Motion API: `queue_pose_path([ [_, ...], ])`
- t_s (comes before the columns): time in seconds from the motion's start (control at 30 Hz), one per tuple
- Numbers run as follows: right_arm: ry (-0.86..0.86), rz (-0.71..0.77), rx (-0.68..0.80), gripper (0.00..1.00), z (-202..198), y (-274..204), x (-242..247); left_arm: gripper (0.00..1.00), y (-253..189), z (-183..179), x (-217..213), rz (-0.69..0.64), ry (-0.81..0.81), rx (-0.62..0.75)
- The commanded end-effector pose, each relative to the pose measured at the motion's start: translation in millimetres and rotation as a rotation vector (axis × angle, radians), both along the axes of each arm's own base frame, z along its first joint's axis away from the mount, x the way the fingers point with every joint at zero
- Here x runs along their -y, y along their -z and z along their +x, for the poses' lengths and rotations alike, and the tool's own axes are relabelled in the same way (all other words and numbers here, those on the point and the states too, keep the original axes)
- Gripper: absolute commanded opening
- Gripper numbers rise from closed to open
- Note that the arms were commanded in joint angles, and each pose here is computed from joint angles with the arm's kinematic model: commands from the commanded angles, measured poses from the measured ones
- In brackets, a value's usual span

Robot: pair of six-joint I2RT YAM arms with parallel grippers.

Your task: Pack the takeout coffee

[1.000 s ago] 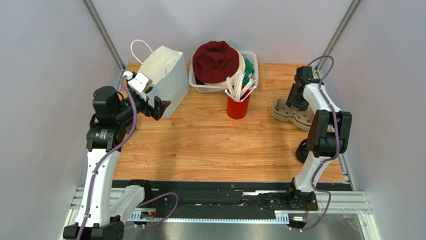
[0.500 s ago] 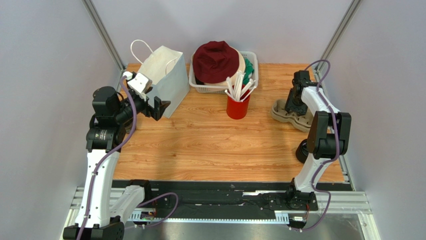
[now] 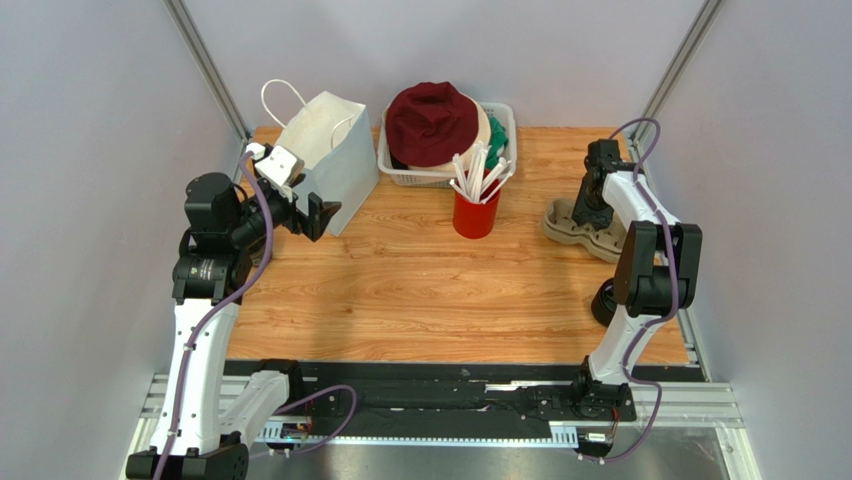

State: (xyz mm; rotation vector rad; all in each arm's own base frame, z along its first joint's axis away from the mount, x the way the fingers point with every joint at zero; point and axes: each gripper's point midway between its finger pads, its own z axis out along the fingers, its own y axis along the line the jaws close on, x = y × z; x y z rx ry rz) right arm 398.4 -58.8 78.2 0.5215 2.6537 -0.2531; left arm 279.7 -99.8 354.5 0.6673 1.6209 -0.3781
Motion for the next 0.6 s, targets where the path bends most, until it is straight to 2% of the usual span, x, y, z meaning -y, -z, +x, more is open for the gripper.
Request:
queue_pose_path([
  [0.0, 0.013, -0.027, 0.075, 0.20, 31, -14, 5, 0.98, -10, 0, 3, -0.011, 0.016, 0.041],
  [0.2, 0.044, -0.031, 0.111, 0.20, 70, -15, 9, 0.98, -8, 2, 2, -0.010, 0.009, 0.035],
  [0.27, 0.054, -0.039, 0.153, 0.20, 89, -29, 13, 0.98, -8, 2, 2, -0.010, 0.007, 0.035],
  [0.3, 0.057, -0.042, 0.140, 0.20, 96, -20, 14, 0.98, -7, 4, 1, -0.008, 0.004, 0.031],
  [0.33, 0.061, -0.049, 0.185, 0.20, 111, -35, 16, 0.98, -7, 4, 1, -0.008, 0.004, 0.031],
  [0.4, 0.062, -0.053, 0.173, 0.20, 126, -23, 18, 0.98, -6, 5, 1, -0.007, 0.000, 0.027],
  [0.47, 0.064, -0.055, 0.226, 0.20, 148, -37, 19, 0.98, -4, 7, 0, -0.004, -0.003, 0.023],
  [0.5, 0.064, -0.058, 0.211, 0.20, 155, -25, 20, 0.98, -3, 8, 0, -0.002, -0.005, 0.019],
  [0.57, 0.063, -0.062, 0.241, 0.21, 168, -34, 21, 0.98, -2, 9, -1, 0.000, -0.008, 0.015],
])
